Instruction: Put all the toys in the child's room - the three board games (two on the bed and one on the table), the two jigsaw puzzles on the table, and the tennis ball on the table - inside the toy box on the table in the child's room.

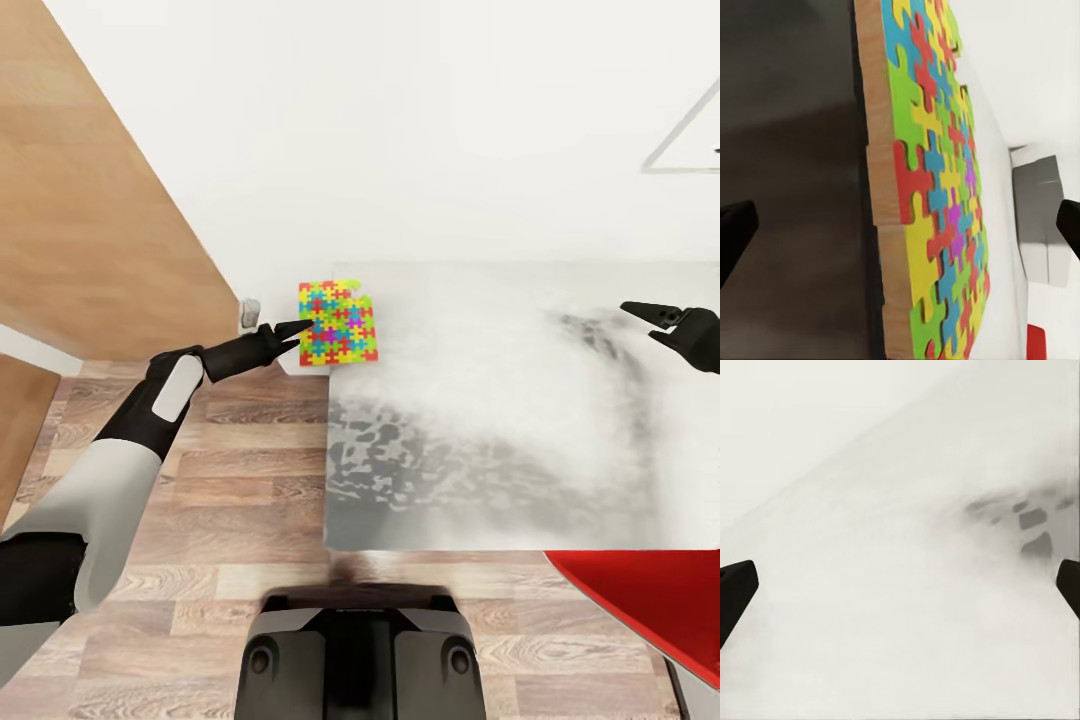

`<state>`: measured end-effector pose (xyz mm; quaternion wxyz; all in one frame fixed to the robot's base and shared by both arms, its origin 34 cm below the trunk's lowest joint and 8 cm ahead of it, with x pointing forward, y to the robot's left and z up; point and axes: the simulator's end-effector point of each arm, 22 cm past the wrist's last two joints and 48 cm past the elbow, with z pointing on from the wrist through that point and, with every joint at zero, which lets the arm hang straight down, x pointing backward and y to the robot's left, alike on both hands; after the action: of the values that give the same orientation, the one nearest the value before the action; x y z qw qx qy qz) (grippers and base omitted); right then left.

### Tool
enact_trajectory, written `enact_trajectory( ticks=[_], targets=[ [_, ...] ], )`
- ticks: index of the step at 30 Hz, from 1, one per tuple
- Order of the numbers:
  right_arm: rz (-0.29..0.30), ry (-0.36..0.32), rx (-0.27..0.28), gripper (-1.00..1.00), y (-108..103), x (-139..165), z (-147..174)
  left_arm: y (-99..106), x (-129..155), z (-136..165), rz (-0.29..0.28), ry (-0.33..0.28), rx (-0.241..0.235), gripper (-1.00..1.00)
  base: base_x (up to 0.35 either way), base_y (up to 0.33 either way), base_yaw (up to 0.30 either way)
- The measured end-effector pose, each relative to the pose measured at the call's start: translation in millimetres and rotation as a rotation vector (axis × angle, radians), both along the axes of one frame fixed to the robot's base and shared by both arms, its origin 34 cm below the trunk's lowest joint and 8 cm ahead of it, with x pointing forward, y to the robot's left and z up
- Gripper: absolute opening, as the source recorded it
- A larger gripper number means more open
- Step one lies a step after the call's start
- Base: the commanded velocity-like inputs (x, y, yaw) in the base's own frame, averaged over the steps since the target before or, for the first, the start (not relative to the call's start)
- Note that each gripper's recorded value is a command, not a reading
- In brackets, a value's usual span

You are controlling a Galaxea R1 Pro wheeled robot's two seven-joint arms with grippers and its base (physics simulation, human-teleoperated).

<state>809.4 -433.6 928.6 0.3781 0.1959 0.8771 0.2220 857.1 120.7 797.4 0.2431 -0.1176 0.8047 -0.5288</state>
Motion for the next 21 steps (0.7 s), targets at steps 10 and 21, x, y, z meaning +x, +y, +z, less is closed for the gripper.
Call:
enact_trajectory(
  ticks=[10, 21],
  targets=[
    [-0.002, -0.001, 0.001, 1.00, -0.4, 0.1, 0.3, 1.2, 0.2, 0.1, 0.002, -0.001, 0.000, 1.00, 0.000, 0.000, -0.092],
    [-0.002, -0.001, 0.001, 1.00, -0.2, 0.1, 0.1, 1.1, 0.4, 0.8, 0.003, -0.002, -0.003, 1.00, 0.000, 0.000, -0.021]
  ],
)
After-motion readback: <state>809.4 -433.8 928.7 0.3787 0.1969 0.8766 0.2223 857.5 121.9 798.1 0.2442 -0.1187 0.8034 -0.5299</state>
